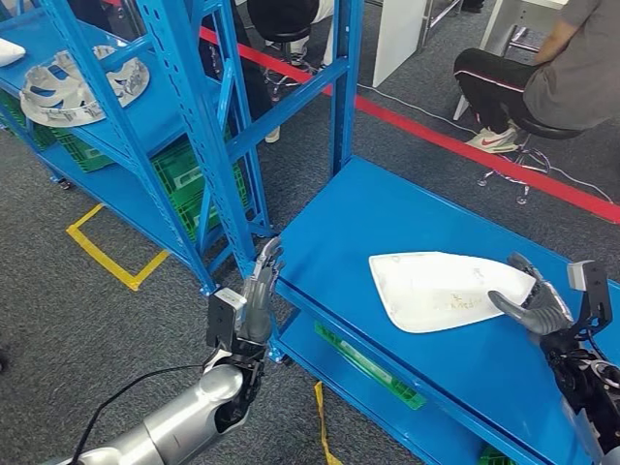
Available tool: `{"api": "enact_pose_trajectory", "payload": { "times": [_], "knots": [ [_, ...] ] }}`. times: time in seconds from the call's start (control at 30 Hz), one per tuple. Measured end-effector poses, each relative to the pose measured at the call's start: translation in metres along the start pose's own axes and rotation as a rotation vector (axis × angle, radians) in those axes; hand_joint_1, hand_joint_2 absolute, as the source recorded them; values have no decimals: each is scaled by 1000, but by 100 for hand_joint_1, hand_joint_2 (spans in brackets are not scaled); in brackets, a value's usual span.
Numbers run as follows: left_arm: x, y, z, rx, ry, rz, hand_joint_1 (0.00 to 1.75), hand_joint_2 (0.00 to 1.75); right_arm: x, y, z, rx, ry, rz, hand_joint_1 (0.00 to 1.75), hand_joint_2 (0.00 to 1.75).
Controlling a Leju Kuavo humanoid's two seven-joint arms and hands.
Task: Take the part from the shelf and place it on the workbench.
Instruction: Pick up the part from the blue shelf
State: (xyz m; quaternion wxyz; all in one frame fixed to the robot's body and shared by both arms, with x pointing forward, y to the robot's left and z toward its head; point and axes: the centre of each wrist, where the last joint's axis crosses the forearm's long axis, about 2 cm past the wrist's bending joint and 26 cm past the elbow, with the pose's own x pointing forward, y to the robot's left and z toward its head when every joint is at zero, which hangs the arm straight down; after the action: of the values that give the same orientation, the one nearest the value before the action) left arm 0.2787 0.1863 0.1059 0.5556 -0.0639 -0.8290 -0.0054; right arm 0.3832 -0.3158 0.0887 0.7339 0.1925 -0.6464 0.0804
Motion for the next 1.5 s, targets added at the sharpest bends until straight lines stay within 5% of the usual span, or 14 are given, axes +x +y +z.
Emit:
{"api": "enact_pose_trajectory", "payload": {
  "times": [0.13,0.27,1.5],
  "knots": [
    [0,0,0,1,-1,0,0,0,-1,2,-1,5,-3,-3,0,175],
    [0,0,0,7,-1,-1,0,0,-3,4,-2,-1,3,-12,175,175],
    [-3,4,4,33,6,-22,0,0,-8,0,1,-122,-5,-35,175,175]
  ]
}}
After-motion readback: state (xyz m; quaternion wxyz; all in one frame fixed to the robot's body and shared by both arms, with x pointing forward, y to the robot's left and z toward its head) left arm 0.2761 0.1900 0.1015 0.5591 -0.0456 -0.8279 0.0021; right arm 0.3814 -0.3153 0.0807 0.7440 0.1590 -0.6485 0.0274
